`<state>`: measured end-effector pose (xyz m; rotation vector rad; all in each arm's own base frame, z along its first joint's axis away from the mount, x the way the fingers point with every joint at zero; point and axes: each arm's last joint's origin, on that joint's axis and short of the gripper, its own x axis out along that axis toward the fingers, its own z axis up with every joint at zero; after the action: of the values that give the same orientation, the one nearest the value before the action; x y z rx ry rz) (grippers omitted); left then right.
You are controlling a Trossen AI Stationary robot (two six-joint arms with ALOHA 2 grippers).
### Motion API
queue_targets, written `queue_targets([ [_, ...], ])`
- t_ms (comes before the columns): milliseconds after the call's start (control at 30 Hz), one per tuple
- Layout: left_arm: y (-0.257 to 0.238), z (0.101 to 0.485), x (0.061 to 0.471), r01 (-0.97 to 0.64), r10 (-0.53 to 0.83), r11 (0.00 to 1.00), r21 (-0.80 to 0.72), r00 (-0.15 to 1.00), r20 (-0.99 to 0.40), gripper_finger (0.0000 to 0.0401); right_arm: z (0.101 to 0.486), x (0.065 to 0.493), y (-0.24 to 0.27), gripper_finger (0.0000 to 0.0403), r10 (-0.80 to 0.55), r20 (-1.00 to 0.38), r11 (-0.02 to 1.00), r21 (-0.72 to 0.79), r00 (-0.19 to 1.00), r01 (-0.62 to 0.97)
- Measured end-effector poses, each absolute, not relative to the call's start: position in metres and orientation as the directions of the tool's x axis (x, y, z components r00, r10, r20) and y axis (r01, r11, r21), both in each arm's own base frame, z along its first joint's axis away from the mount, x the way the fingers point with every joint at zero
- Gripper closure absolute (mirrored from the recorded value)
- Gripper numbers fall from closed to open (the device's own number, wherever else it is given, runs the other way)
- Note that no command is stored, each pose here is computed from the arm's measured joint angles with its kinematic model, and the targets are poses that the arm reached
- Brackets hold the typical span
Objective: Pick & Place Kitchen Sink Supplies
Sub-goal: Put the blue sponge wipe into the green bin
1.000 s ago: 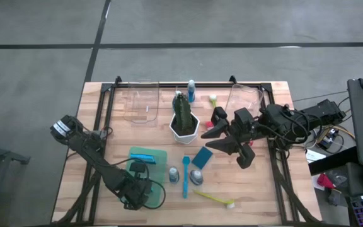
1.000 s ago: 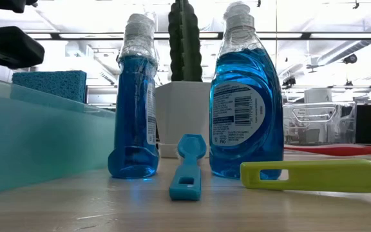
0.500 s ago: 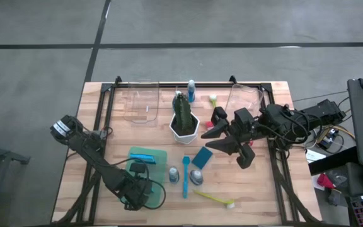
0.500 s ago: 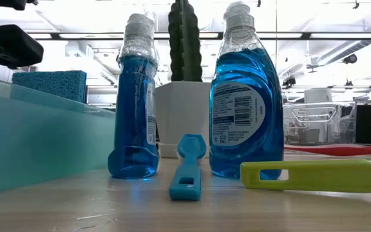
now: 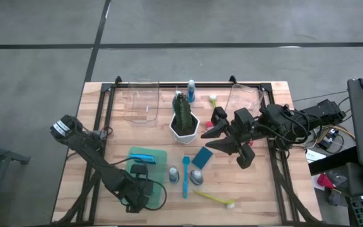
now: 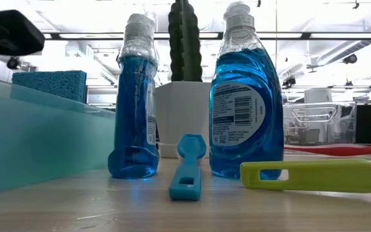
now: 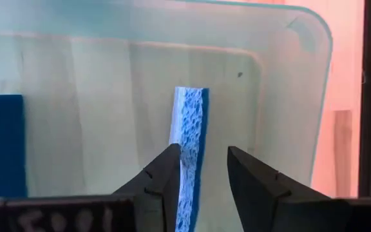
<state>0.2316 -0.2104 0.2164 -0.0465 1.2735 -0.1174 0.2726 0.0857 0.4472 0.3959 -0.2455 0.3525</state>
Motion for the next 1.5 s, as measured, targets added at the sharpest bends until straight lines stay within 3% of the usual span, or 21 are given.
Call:
queue_targets([
  [600, -0.202, 0.241, 0.223, -0.058, -0.119, 0.988, -0.143, 0.306, -0.945, 0.0279, 0.445, 0.273, 0.086, 0.0280, 0.289, 0.280, 0.865, 0.333, 0.915, -0.375],
  [867, -0.190, 0.269, 0.215, -0.153, -0.177, 0.956, -0.249, 0.376, -0.909, 0.0279, 0.437, 0.274, 0.086, 0.0273, 0.296, 0.181, 0.869, 0.358, 0.938, -0.343],
  [1167, -0.164, 0.315, 0.203, -0.285, -0.132, 0.878, -0.384, 0.627, -0.768, 0.0279, 0.412, 0.273, 0.086, 0.0289, 0.299, -0.081, 0.864, 0.447, 0.951, -0.234],
  [1500, -0.144, 0.376, 0.196, -0.212, -0.013, 0.776, -0.594, 0.936, -0.352, 0.0279, 0.389, 0.268, 0.085, 0.0303, 0.290, -0.321, 0.848, 0.523, 0.901, -0.086],
])
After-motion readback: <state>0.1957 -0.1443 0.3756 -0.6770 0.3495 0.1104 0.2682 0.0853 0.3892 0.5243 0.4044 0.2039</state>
